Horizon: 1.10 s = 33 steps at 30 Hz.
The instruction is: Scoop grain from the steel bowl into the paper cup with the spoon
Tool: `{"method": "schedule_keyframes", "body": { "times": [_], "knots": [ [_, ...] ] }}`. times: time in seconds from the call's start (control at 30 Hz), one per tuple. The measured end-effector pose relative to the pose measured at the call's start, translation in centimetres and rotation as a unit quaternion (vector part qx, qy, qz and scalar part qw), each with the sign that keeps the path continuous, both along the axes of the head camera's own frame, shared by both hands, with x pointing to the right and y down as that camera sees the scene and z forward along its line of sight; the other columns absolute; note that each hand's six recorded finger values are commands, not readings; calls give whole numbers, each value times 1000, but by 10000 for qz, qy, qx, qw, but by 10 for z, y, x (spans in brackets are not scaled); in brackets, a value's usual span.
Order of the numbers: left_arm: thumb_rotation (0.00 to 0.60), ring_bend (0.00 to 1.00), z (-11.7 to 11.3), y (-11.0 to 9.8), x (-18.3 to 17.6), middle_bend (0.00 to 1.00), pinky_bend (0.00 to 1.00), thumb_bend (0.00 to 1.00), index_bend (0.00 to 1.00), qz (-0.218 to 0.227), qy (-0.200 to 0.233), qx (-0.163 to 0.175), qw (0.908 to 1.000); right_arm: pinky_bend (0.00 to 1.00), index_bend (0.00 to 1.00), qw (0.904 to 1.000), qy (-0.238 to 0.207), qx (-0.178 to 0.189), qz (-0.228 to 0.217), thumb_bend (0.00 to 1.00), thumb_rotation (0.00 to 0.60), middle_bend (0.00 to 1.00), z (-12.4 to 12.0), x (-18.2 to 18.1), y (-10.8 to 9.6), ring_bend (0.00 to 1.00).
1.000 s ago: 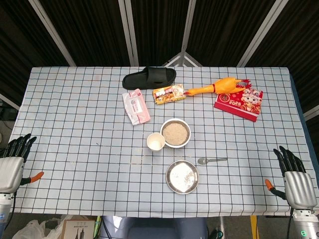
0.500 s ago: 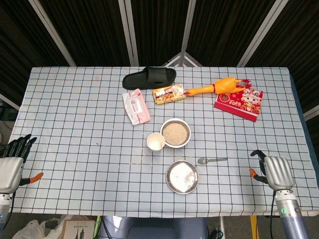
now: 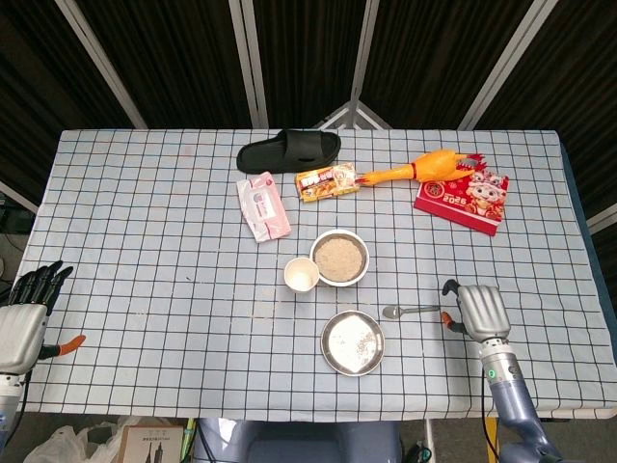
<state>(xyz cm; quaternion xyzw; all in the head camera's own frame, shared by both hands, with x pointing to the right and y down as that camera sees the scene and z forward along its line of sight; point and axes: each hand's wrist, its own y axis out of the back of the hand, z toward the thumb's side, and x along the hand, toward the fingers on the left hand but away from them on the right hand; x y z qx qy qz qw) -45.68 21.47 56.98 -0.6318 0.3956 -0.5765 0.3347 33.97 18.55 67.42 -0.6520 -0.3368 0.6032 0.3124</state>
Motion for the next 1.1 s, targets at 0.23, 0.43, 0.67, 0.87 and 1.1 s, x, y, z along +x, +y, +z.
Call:
{"method": "schedule_keyframes", "body": {
  "times": [0.23,0.43,0.67,0.87,1.1],
  "knots": [
    [600,0,1,0,0,0,0,0,0,-17,6,-26,10000,1000,489,9999,-17,-131,88,354,600,902,16,-6,1,980],
    [600,0,1,0,1,0,0,0,0,-18,7,-39,10000,1000,504,9998,70,-195,-13,354,600,902,27,-10,6,979],
    [600,0,1,0,0,0,0,0,0,-42,9,-48,10000,1000,510,9996,149,-211,-60,355,600,902,37,-12,6,979],
    [600,0,2,0,1,0,0,0,0,-37,17,-60,10000,1000,516,9996,159,-226,-61,363,600,902,41,-14,7,979],
    [600,0,2,0,0,0,0,0,0,-43,20,-64,10000,1000,520,9995,199,-252,-50,366,600,902,45,-14,6,980]
  ]
}}
